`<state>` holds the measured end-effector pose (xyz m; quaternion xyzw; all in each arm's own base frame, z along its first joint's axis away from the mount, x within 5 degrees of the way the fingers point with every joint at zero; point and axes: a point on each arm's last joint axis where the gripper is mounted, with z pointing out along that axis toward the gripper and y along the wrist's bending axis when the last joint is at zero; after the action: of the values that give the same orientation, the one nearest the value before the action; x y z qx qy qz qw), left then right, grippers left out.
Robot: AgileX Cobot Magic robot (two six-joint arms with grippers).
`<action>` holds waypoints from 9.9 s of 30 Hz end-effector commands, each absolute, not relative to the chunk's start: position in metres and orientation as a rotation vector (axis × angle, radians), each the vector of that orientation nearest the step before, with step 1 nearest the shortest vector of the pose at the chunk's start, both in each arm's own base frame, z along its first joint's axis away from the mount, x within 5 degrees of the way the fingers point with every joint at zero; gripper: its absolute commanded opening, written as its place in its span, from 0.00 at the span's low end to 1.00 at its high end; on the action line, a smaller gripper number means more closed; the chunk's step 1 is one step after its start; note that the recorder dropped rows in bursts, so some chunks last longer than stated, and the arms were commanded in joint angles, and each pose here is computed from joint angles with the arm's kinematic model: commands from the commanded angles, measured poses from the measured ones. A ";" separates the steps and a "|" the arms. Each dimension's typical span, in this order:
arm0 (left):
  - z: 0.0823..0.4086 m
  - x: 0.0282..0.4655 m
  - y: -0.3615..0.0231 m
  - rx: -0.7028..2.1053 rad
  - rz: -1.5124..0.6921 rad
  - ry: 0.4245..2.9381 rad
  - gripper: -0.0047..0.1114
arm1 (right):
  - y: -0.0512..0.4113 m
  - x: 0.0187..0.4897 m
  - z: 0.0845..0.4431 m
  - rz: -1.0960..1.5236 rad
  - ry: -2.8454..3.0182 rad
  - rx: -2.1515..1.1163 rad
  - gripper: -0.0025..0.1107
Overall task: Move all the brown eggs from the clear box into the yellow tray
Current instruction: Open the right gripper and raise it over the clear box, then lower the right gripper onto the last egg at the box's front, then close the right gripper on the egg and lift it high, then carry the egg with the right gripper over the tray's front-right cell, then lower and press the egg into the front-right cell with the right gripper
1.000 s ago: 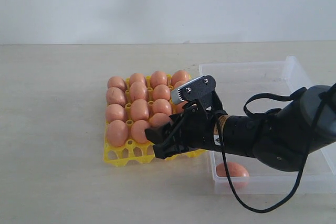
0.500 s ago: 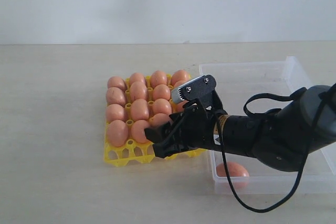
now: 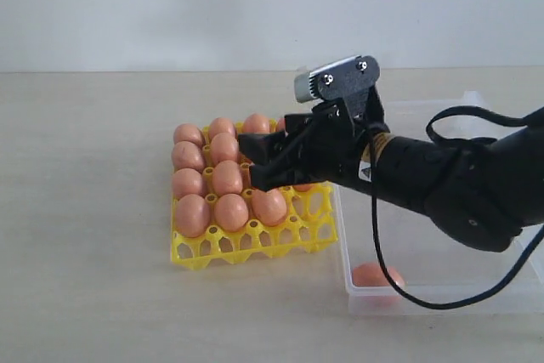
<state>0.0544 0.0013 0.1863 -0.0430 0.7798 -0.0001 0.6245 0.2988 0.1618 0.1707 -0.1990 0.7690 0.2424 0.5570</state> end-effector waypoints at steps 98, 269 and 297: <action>0.185 0.054 0.001 -0.096 0.003 1.791 0.08 | 0.108 0.328 0.132 0.628 3.148 -1.139 0.45; 0.185 0.054 0.001 -0.096 0.003 1.791 0.08 | 0.111 0.295 0.111 0.595 2.017 -0.565 0.02; 0.185 0.054 0.001 -0.096 0.003 1.791 0.08 | 0.111 0.293 0.108 0.555 2.030 -0.653 0.50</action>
<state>0.0544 0.0013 0.1863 -0.0430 0.7798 -0.0001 0.6245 0.2942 0.1144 0.1118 -0.2623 0.8084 0.2390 0.4696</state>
